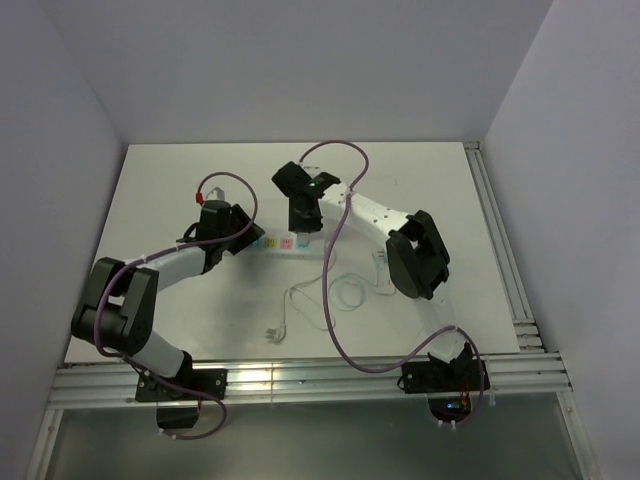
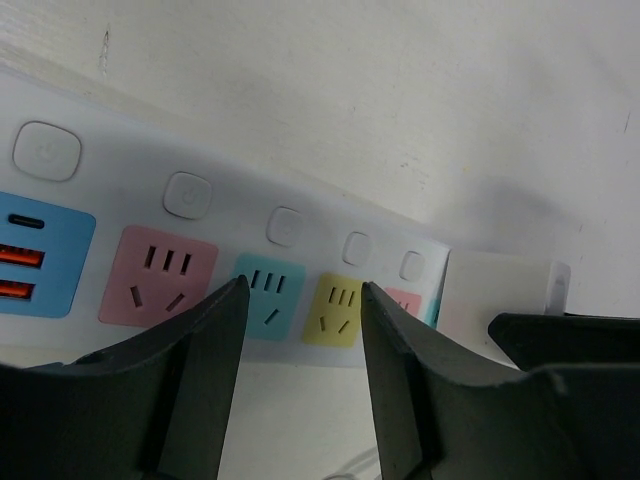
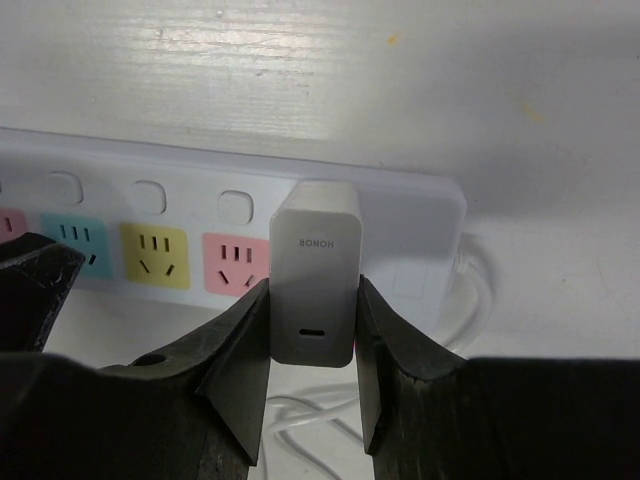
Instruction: Insert the plug
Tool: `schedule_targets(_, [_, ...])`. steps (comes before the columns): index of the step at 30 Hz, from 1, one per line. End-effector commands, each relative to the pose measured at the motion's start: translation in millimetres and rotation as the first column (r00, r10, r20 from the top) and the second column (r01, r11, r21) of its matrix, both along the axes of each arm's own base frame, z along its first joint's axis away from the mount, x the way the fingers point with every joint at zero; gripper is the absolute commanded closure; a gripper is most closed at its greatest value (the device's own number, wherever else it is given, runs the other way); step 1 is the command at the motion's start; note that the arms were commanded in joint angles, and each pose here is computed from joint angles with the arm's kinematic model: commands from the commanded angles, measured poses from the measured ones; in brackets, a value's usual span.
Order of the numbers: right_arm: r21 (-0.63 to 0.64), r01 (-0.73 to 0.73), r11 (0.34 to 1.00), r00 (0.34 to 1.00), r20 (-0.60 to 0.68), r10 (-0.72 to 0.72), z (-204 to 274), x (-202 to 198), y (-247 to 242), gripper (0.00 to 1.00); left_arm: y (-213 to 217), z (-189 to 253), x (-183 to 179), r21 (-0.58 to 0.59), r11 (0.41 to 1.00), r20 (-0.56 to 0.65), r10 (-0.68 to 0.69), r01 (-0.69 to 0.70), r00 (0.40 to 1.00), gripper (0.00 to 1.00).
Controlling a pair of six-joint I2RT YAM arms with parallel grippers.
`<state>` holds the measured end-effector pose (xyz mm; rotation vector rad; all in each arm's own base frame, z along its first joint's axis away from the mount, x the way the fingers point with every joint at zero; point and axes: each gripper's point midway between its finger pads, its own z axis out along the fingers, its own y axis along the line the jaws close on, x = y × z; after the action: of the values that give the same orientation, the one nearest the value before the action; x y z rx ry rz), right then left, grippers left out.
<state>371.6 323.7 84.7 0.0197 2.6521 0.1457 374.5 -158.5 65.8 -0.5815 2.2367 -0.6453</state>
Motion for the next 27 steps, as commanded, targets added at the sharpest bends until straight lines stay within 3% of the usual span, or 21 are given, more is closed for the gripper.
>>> schedule_targets(1, [-0.068, 0.028, 0.997, 0.999, 0.025, -0.027, 1, 8, -14, 1.0, 2, 31, 12, -0.009, 1.0, 0.088, 0.015, -0.014, 0.996, 0.45])
schedule_targets(7, [-0.255, 0.09, 0.963, 0.993, 0.097, -0.068, -14, 5, -35, 1.0, 3, 42, 11, -0.02, 0.999, 0.107, 0.027, -0.025, 0.994, 0.42])
schedule_targets(10, [-0.284, 0.114, 0.952, 0.99, 0.109, -0.086, -35, -8, -32, 1.0, 3, 44, 10, -0.033, 0.999, 0.115, 0.035, -0.031, 0.993, 0.41])
schedule_targets(17, [-0.172, 0.069, 0.983, 0.997, 0.038, -0.063, -89, -35, -21, 1.0, 5, 39, 5, -0.023, 0.999, 0.104, 0.03, -0.028, 0.994, 0.41])
schedule_targets(20, [-0.111, 0.049, 0.993, 0.999, 0.006, -0.049, -90, -34, -18, 1.0, 6, 41, 4, -0.022, 0.999, 0.107, 0.032, -0.029, 0.994, 0.41])
schedule_targets(27, [-0.102, -0.022, 0.994, 0.997, -0.082, 0.014, -71, -19, -29, 1.0, 5, 49, 3, -0.03, 0.999, 0.119, 0.026, -0.023, 0.993, 0.41])
